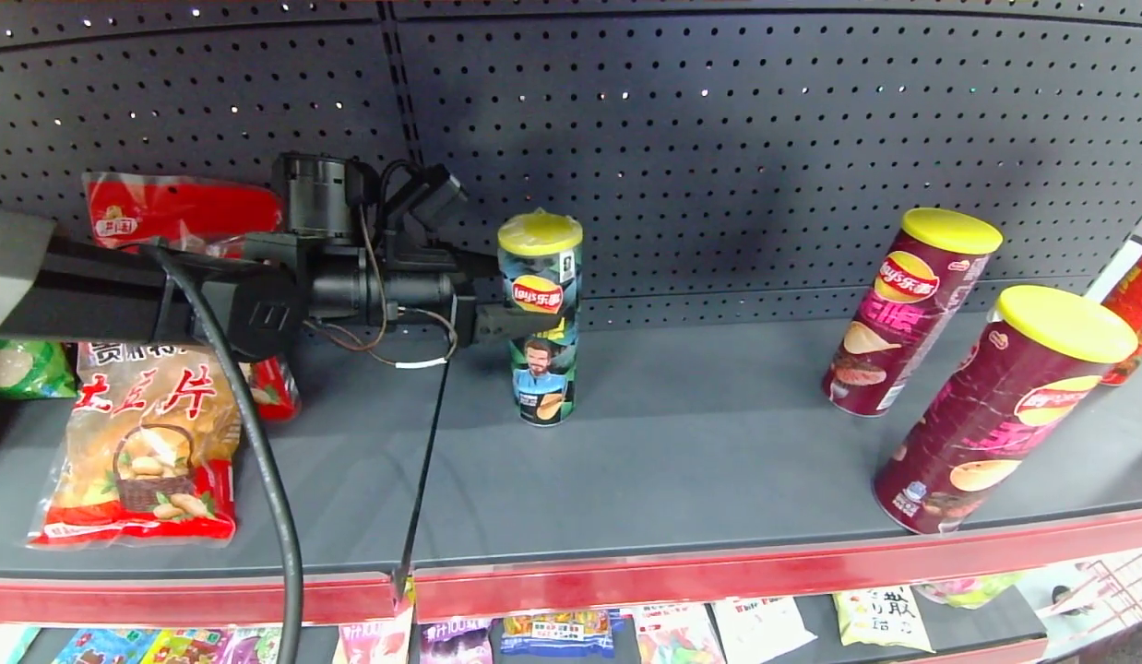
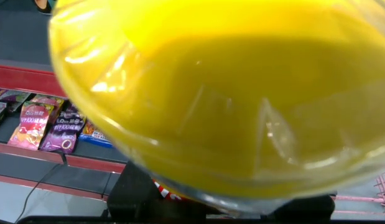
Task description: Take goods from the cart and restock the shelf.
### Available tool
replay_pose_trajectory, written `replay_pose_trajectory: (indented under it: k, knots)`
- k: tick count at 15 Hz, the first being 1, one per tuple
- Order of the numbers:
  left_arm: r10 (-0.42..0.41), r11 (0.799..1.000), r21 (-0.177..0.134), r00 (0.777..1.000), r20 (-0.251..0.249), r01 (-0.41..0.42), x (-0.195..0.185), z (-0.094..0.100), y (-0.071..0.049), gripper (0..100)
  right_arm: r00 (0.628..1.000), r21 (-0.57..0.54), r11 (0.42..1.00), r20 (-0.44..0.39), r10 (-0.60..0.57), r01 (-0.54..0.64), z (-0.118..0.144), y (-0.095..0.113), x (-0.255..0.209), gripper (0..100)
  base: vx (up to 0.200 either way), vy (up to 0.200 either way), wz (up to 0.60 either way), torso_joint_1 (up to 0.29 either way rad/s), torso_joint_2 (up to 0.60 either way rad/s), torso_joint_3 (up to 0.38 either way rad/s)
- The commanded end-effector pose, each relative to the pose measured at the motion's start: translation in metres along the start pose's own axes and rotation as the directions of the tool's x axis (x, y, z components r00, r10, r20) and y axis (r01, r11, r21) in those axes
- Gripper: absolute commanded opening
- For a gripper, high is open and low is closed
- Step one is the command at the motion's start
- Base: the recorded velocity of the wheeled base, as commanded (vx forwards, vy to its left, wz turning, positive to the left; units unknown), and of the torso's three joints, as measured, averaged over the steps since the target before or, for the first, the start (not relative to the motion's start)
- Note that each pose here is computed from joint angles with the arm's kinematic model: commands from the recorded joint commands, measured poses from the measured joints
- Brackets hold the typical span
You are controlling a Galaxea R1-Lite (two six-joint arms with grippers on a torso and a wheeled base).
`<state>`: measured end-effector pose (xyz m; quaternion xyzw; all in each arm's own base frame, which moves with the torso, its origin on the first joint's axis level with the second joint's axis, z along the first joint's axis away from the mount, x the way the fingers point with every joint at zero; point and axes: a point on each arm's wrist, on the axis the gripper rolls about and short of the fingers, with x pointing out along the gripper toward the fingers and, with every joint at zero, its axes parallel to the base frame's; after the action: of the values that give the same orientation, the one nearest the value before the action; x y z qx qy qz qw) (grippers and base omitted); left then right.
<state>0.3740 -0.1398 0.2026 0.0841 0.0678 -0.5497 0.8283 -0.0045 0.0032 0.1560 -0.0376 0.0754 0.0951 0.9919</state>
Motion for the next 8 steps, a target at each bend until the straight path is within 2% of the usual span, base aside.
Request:
replay_pose_trajectory:
  k: [1, 2, 6, 8]
  knots:
    - [-0.002, 1.000, 0.004, 1.000, 0.003, 0.002, 0.000, 0.002, -0.001, 100, 1.000, 0.000, 1.000, -0.005, 0.002, -0.002, 0.000, 0.000, 0.001, 0, 0.000, 0.000, 0.00, 0.000, 0.00, 0.000]
    - [-0.004, 1.000, 0.004, 1.000, 0.003, 0.004, 0.001, 0.001, -0.001, 0, 1.000, 0.000, 1.000, -0.005, 0.002, -0.002, 0.000, 0.000, 0.001, 0, 0.000, 0.000, 0.00, 0.000, 0.00, 0.000]
    - [-0.018, 1.000, -0.001, 1.000, -0.004, 0.018, 0.001, 0.001, -0.009, 0, 1.000, 0.000, 1.000, -0.003, 0.001, -0.001, 0.000, 0.000, 0.000, 0, 0.000, 0.000, 0.00, 0.000, 0.00, 0.000]
    - [-0.019, 1.000, -0.009, 1.000, -0.012, 0.019, -0.011, 0.002, -0.021, 0, 1.000, 0.000, 1.000, -0.003, 0.001, -0.001, 0.000, 0.000, 0.000, 0, 0.000, 0.000, 0.00, 0.000, 0.00, 0.000]
